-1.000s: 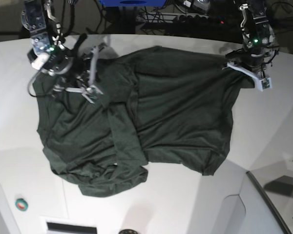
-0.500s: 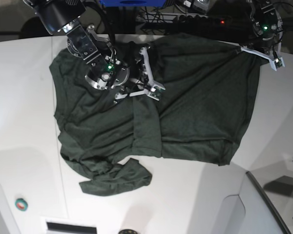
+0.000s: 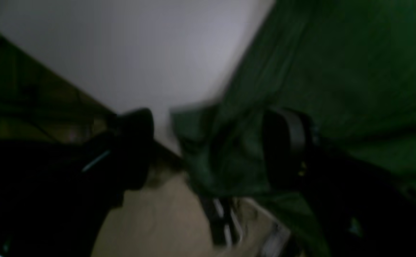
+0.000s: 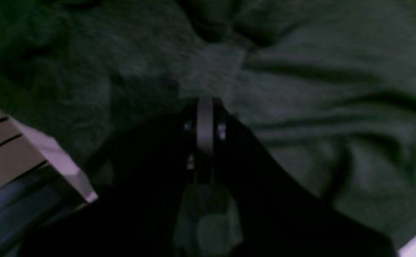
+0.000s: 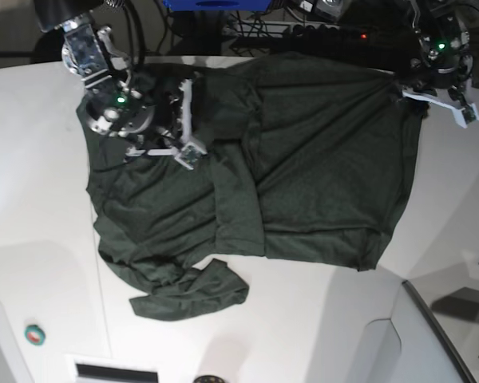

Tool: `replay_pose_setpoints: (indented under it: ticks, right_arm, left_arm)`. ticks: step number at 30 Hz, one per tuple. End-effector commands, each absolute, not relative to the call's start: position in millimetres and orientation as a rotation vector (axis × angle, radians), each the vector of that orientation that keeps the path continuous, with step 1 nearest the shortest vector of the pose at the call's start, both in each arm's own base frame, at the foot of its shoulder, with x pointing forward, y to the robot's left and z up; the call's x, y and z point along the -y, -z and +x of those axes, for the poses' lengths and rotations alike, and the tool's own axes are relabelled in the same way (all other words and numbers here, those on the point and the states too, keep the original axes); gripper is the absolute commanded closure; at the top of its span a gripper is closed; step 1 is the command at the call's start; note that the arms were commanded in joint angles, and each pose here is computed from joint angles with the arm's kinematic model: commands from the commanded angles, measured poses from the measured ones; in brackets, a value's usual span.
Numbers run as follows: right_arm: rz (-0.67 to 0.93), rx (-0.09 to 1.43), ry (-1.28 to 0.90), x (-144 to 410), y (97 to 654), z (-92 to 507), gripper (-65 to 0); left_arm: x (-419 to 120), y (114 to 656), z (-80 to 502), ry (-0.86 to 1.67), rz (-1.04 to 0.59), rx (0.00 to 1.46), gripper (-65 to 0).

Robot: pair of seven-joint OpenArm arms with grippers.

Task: Layout the t-shirt on the table in an organized manner, then fold the t-shirt properly
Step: 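Grasp the shirt edge with the right gripper and lift it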

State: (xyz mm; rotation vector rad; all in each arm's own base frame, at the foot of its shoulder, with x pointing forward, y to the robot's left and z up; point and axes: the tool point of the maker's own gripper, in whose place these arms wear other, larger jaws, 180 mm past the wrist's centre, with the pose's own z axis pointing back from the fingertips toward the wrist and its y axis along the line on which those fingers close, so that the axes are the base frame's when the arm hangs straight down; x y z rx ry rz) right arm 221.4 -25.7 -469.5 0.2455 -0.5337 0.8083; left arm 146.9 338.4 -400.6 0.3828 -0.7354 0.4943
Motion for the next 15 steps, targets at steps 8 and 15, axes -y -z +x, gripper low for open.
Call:
replay_pose_setpoints:
  ticks: [8, 15]
  right_arm:
    - [0.133, 0.582, -0.604, 99.3, 460.3, 252.9, -0.2]
    - [0.122, 0.469, -0.485, 135.1, 498.5, 269.6, -0.2]
  left_arm:
    - [-256.5, 405.9, 221.1, -0.351, 0.171, 0.802, 0.0]
    - [-272.3, 461.9, 270.0, -0.35, 0.157, 0.713, 0.0]
